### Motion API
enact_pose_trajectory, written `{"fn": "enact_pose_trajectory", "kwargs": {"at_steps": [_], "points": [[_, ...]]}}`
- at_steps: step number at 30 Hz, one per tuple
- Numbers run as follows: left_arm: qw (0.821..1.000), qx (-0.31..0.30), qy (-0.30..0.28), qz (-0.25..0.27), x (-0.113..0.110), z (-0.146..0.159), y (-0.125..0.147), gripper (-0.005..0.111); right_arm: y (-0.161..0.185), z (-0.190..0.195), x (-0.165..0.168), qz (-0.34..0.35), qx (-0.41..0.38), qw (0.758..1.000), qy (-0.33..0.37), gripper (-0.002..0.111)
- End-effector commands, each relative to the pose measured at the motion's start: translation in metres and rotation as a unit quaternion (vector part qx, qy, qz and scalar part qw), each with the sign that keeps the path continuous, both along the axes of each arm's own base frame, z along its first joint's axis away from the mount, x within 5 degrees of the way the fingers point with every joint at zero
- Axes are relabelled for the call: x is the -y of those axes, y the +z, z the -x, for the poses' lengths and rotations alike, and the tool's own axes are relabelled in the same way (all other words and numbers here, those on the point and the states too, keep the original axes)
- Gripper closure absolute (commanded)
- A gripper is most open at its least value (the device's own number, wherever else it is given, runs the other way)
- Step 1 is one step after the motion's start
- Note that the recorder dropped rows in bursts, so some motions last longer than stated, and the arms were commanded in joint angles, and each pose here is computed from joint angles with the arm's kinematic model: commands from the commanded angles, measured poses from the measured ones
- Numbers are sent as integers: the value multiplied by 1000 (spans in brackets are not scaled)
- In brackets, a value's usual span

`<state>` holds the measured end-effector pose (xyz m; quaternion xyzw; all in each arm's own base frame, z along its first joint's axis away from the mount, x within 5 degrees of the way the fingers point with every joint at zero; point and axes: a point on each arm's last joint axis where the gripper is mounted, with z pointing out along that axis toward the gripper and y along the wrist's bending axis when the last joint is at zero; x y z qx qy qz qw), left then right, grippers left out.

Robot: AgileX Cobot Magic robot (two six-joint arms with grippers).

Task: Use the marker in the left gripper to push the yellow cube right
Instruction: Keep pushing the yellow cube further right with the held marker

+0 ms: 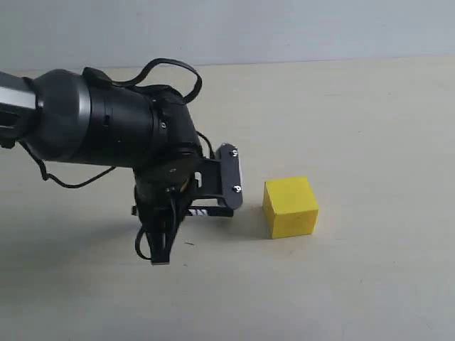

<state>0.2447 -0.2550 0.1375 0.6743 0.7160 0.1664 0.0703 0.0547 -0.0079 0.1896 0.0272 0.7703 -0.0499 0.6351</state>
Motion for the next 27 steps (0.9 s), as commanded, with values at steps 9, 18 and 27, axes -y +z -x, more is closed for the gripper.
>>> {"fn": "enact_pose_trajectory", "kwargs": {"at_steps": [9,18,27], "points": [[995,35,-30,84,52,13,-1,107,0,0,0,-2,7,1000,2,108],[999,20,41,-26,17,-4,2,107,0,0,0,-2,7,1000,2,108],[995,34,-44,85,65,17,-5,107,0,0,0,-2,7,1000,2,108]]}}
